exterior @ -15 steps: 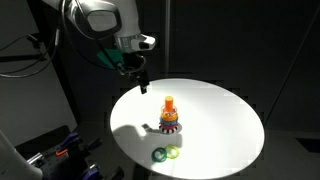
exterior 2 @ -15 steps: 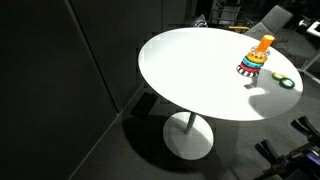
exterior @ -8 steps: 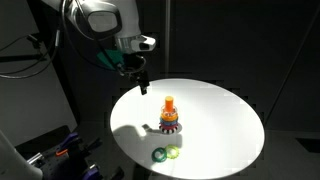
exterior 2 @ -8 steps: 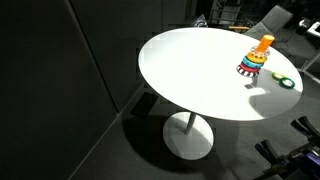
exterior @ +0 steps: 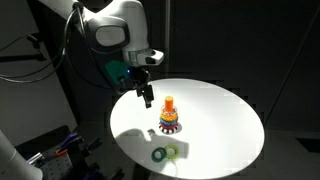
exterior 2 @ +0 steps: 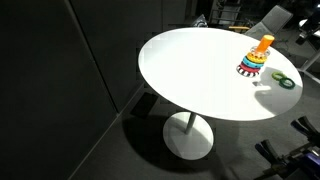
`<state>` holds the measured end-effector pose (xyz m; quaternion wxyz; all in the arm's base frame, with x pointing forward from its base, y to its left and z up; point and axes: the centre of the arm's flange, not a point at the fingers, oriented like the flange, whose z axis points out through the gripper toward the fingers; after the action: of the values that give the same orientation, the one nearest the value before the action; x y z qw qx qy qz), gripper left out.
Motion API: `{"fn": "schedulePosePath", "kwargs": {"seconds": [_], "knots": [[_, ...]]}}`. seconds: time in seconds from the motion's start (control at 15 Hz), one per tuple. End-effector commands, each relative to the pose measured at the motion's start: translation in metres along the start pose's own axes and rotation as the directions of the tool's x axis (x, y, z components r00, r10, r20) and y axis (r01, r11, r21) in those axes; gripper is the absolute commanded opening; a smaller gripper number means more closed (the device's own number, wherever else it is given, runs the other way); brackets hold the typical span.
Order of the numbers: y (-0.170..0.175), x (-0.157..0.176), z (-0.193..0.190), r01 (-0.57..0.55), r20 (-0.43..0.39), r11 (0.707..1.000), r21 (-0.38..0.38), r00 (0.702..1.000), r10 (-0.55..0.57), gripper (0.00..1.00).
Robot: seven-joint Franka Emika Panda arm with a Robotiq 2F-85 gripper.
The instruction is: Put the green ring on the orange stand
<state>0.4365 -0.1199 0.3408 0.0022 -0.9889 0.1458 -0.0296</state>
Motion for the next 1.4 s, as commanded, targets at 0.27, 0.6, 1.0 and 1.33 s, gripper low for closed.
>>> {"fn": "schedulePosePath", "kwargs": {"seconds": [0.27, 0.6, 1.0, 1.33], "knots": [[0.032, 0.003, 0.055, -0.122, 0.007, 0.992, -0.022, 0.993, 0.122, 1.00], [0.046, 0.002, 0.094, -0.144, -0.039, 0.988, -0.048, 0.989, 0.143, 1.00], [0.062, -0.001, 0.130, -0.173, -0.054, 0.982, -0.071, 0.984, 0.170, 1.00], [0.075, -0.002, 0.153, -0.191, -0.057, 0.978, -0.078, 0.981, 0.187, 1.00]]}}
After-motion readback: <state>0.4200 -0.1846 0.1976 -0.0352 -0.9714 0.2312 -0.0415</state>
